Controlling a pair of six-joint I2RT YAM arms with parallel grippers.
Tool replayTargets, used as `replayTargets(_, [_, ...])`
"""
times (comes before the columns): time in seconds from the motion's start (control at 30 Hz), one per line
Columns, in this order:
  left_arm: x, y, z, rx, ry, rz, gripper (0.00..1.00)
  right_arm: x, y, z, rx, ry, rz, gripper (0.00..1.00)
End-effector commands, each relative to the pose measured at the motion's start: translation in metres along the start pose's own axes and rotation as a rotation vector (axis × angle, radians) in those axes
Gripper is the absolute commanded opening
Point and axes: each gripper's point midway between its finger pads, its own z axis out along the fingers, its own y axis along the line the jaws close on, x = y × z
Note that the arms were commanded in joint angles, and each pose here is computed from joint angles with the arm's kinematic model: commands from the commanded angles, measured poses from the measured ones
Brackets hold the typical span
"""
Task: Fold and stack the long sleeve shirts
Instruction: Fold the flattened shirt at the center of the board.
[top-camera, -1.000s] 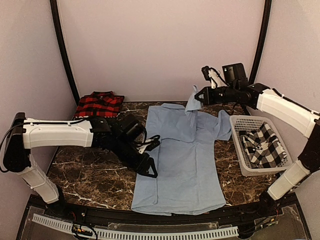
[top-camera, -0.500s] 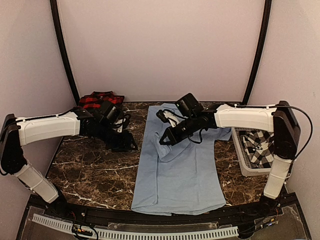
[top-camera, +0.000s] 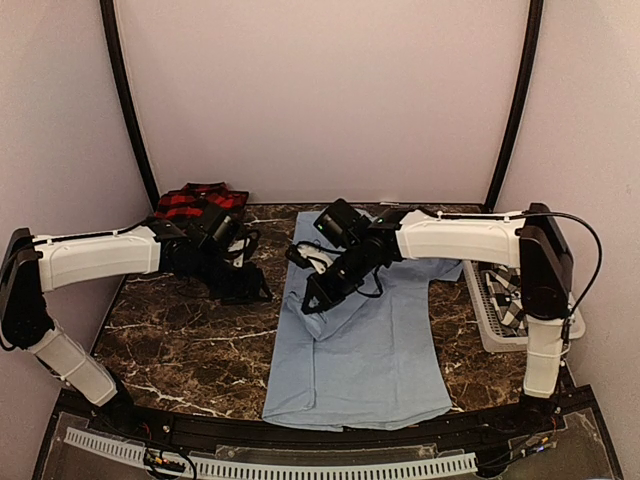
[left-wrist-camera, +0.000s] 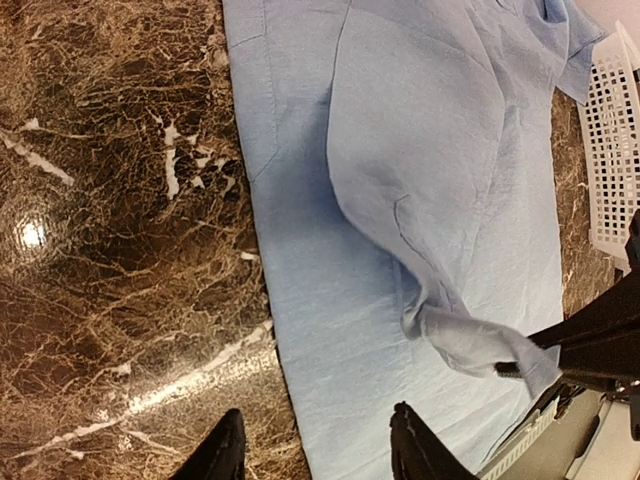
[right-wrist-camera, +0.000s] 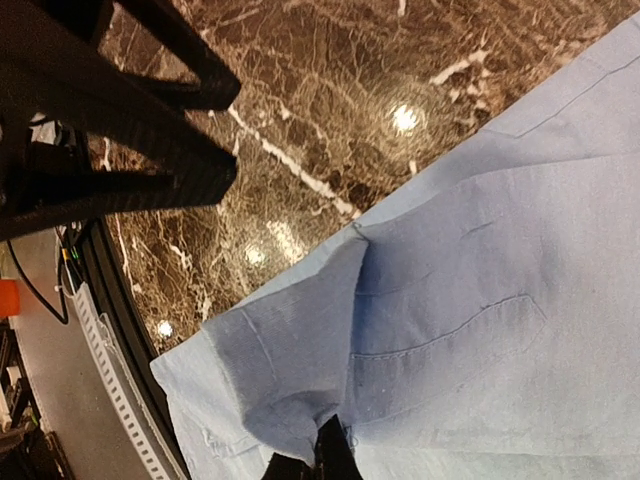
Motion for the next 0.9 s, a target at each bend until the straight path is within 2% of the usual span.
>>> replayTargets(0.0, [-0.002, 0.01, -0.004, -0.026, -0.031, 0.018, 0.48, 0.028, 0.01, 0.016, 0.022, 0.127, 0.004, 0.0])
replayTargets(0.27, [0.006, 0.02, 0.0, -0.028, -0.016, -0.003, 0.48, 0.05, 0.024, 0.035, 0.008, 0.199, 0.005, 0.0])
replayTargets(0.67, [0.014, 0.024, 0.007, -0.022, 0.003, -0.039, 0.47, 0.06, 0.046, 0.034, -0.041, 0.194, -0.005, 0.0])
replayTargets(0.87, [0.015, 0.026, 0.009, -0.032, 0.008, -0.054, 0.46, 0.078, 0.053, 0.043, -0.058, 0.22, -0.003, 0.0])
